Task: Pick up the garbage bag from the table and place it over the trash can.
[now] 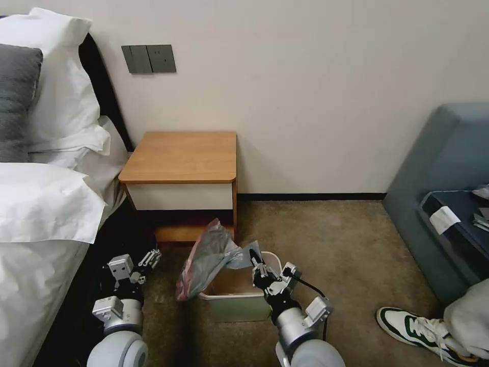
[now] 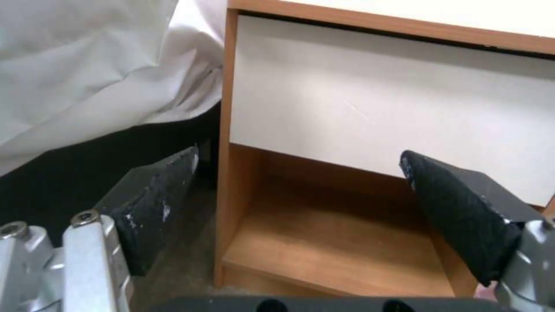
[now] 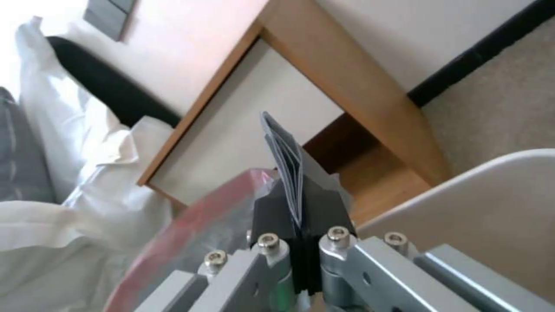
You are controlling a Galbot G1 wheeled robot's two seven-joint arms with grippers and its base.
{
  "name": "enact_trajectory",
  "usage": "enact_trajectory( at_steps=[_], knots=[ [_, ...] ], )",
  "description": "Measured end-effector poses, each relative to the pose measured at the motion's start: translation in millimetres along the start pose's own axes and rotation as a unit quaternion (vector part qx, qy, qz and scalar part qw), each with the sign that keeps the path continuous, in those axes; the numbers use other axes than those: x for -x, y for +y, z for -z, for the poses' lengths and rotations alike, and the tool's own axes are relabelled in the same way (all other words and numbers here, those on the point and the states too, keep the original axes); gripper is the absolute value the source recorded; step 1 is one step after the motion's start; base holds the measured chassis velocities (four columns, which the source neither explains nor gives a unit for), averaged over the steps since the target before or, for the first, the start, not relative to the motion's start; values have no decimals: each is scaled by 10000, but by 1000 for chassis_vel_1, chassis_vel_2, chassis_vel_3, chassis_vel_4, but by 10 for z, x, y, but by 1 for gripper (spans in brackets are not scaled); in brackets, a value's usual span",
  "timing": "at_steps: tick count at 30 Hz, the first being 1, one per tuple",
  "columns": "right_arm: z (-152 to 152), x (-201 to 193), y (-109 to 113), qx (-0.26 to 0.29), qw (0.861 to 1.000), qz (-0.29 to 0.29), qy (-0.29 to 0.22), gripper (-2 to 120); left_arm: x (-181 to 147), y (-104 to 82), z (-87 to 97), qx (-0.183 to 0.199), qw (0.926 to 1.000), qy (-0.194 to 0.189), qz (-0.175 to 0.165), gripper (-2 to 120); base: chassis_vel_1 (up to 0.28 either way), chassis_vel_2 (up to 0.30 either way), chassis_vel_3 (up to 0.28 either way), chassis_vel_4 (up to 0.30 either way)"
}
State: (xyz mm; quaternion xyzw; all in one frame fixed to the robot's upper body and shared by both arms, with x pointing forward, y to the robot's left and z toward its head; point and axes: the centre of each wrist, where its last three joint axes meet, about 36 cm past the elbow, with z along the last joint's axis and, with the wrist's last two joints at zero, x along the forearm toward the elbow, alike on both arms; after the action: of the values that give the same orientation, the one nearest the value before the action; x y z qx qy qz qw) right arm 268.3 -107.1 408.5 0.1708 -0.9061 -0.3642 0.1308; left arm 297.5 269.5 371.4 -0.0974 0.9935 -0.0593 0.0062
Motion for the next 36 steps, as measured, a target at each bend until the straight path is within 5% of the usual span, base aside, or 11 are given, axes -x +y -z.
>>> enact_trajectory(
  at_steps=[20, 27, 36],
  knots=[
    [-92, -120, -122, -149, 9996, -133, 217, 2, -7, -33, -5, -5, 10000, -18, -29, 89, 0, 0, 0, 0],
    [-39, -128, -106, -662, 9937, -751, 506, 34, -10, -43, -43, 31, 10000, 5, -42, 89, 0, 0, 0, 0],
    [42, -161, -175, -1127, 9897, -811, 347, 63, 15, -76, -59, 35, 9999, 0, -105, 89, 0, 0, 0, 0]
  ],
)
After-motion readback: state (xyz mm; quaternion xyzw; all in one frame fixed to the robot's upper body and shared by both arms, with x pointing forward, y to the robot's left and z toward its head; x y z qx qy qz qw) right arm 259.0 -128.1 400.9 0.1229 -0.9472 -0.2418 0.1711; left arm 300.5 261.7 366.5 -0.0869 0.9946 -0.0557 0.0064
